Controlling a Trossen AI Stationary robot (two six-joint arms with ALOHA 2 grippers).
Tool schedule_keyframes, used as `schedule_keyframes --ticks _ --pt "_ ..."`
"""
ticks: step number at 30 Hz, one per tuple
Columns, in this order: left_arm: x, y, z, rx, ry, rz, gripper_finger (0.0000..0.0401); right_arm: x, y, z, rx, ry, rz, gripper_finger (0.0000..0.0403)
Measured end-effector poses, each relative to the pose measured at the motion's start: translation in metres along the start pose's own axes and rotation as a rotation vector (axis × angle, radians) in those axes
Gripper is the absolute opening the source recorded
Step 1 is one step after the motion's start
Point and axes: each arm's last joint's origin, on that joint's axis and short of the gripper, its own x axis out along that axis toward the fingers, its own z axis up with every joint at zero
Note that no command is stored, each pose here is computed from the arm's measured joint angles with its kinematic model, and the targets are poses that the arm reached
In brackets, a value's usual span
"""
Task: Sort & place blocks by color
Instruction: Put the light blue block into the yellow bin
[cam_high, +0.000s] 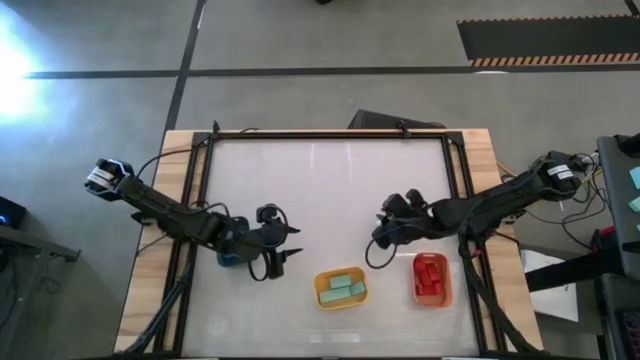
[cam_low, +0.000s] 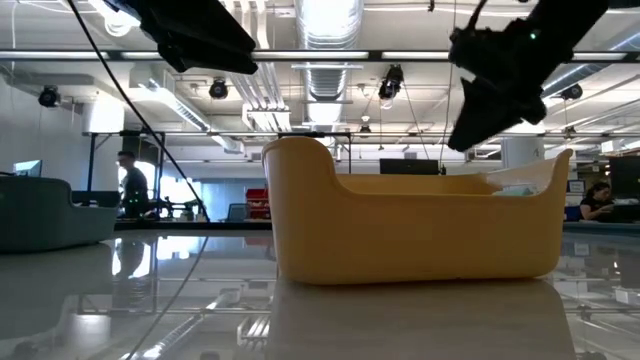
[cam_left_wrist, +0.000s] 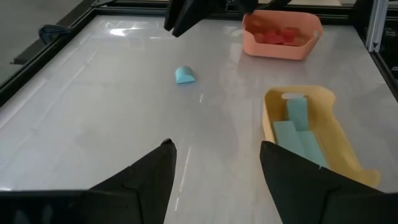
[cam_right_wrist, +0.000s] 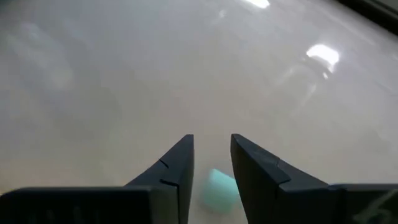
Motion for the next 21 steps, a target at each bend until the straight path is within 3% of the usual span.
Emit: schedule_keyframes --ticks 8,14,21 --pt "0.000 0.001 0.000 -0.002 -0.008 0.029 0.0217 0.010 -0.004 -0.009 0.056 0.082 -0.063 0.0162" --pt "0.001 0.002 0.000 -0.001 -0.015 0.053 0.0217 0.037 0.001 -0.023 0.050 0.160 -0.141 0.0216" --pt "0.001 0.002 0.000 -0.002 -0.015 0.054 0.0217 0.068 -0.002 -0.036 0.050 0.319 -0.193 0.0248"
